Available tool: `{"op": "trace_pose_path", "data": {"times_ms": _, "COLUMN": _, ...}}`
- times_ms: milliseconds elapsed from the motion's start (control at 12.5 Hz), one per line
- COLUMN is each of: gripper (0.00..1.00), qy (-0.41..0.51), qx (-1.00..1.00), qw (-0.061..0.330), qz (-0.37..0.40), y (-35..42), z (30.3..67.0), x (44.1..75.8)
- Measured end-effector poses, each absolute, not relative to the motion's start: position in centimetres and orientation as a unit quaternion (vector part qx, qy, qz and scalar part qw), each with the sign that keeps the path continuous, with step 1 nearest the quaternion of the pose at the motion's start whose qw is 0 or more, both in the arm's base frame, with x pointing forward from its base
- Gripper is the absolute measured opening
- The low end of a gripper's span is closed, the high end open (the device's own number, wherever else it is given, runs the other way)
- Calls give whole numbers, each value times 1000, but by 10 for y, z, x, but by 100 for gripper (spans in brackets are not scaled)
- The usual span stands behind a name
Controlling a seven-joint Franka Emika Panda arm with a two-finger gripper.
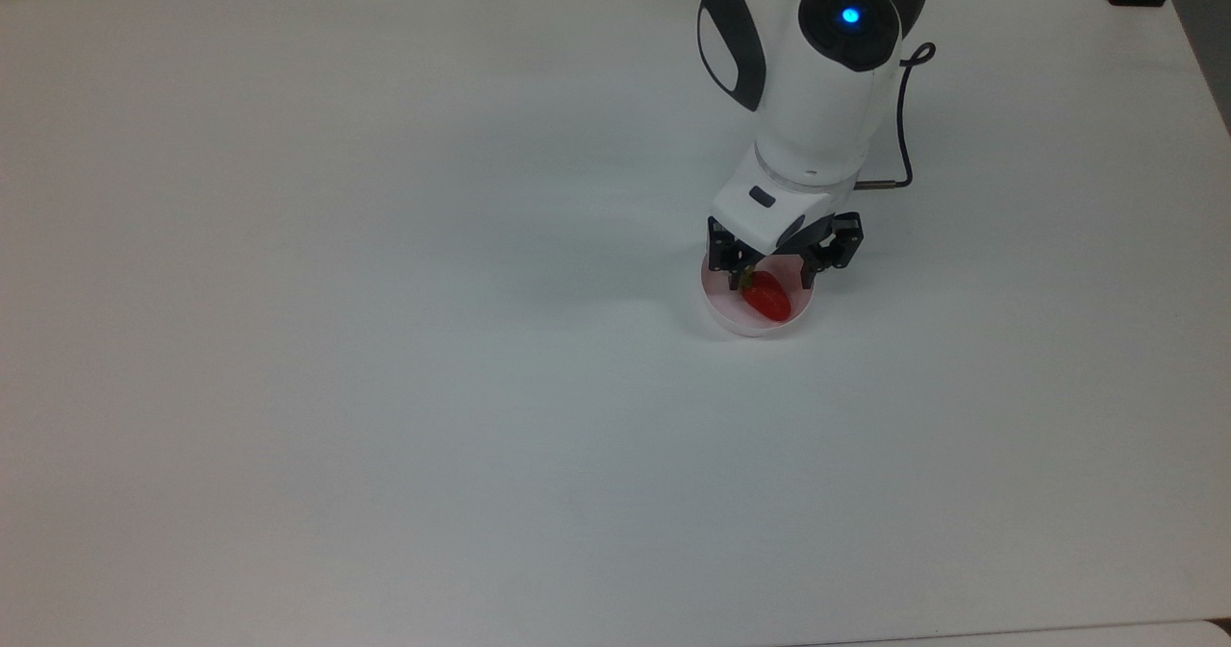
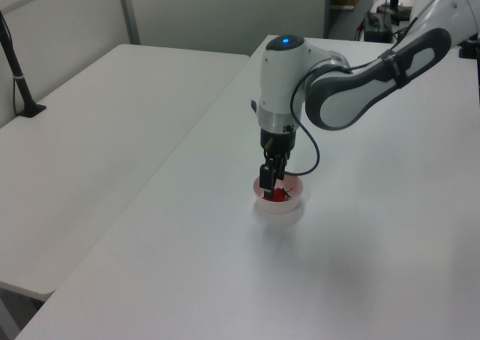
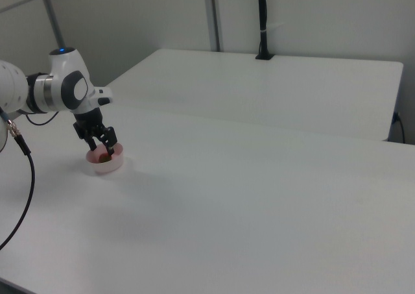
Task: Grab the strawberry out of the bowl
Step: 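Lower the gripper into the bowl and close on the red strawberry, then lift the strawberry out of the bowl and move it beside the bowl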
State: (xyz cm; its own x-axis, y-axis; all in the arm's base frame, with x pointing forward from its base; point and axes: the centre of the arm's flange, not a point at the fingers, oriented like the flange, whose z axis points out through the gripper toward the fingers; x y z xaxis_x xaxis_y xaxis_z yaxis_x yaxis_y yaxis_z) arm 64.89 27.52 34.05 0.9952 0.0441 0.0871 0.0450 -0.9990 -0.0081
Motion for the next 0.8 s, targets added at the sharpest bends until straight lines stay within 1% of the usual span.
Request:
{"op": "trace_pose_path", "data": {"times_ms": 80, "gripper": 78, "qy": -25, "qx": -999, "qw": 2, "qz": -39, "y": 277, "z": 333, "x": 648}}
{"op": "trace_pose_path", "data": {"times_ms": 400, "gripper": 69, "qy": -51, "qx": -998, "qw": -15, "qz": -25, "y": 273, "z": 311, "x": 648}}
{"op": "trace_pose_path", "data": {"times_ms": 480, "gripper": 61, "qy": -58, "qx": -998, "qw": -16, "qz": -23, "y": 272, "z": 310, "x": 647}}
{"op": "trace_pose_path", "data": {"times_ms": 560, "gripper": 47, "qy": -58, "qx": -998, "qw": -18, "qz": -19, "y": 271, "z": 310, "x": 647}}
{"op": "trace_pose_path", "data": {"times_ms": 720, "gripper": 47, "qy": -57, "qx": -998, "qw": -26, "qz": -1, "y": 269, "z": 314, "x": 645}}
{"op": "trace_pose_path", "data": {"times_ms": 800, "gripper": 47, "qy": -56, "qx": -998, "qw": -29, "qz": 5, "y": 268, "z": 322, "x": 644}}
